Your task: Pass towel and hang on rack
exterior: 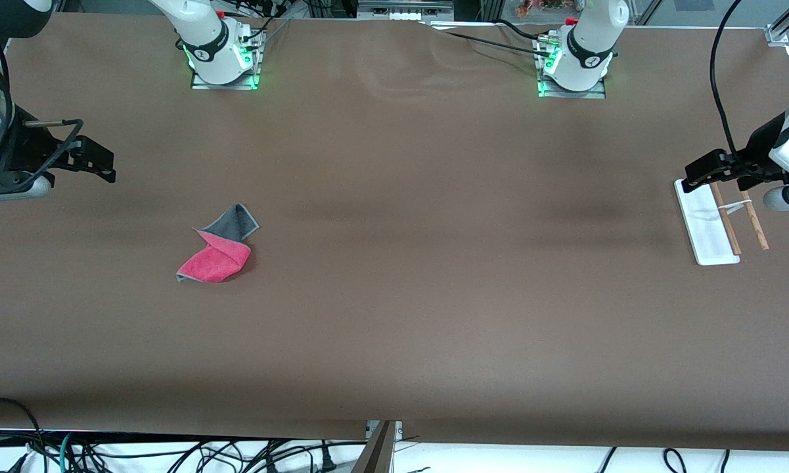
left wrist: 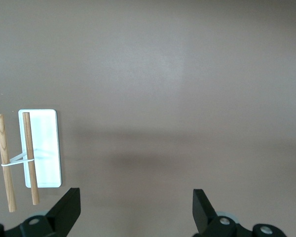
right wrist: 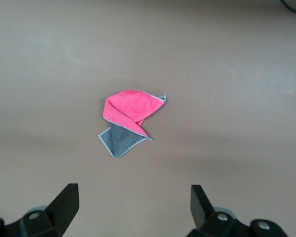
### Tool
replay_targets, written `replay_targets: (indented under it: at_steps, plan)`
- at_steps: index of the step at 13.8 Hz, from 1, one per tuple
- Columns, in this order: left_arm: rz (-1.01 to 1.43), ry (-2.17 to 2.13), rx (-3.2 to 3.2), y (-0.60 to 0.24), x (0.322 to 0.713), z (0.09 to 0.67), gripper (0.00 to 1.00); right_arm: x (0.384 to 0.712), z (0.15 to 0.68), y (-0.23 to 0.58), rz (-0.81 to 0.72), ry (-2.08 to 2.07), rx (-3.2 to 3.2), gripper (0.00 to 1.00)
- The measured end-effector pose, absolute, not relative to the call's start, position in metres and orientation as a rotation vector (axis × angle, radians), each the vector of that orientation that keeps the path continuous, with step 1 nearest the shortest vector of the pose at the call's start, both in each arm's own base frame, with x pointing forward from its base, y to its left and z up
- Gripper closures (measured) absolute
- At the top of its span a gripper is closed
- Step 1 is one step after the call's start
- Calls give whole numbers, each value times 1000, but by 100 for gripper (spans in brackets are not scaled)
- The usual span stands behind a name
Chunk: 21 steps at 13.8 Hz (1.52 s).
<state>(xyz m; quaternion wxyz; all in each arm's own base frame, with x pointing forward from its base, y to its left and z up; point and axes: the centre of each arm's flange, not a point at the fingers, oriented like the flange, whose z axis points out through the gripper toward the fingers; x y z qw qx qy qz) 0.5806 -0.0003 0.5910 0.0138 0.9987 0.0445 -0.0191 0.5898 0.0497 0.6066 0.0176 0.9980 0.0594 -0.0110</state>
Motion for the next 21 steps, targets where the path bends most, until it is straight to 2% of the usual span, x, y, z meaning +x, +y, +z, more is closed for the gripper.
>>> replay_targets:
  at_steps: [16, 19, 21]
  plan:
    - [-60, 138, 3110, 0, 581, 591, 0, 594, 598, 50, -51, 186, 3102, 0]
    - [-60, 138, 3110, 0, 581, 591, 0, 609, 572, 53, -71, 195, 3105, 0]
    - [-61, 139, 3110, 0, 581, 591, 0, 626, 535, 68, -98, 234, 3108, 0]
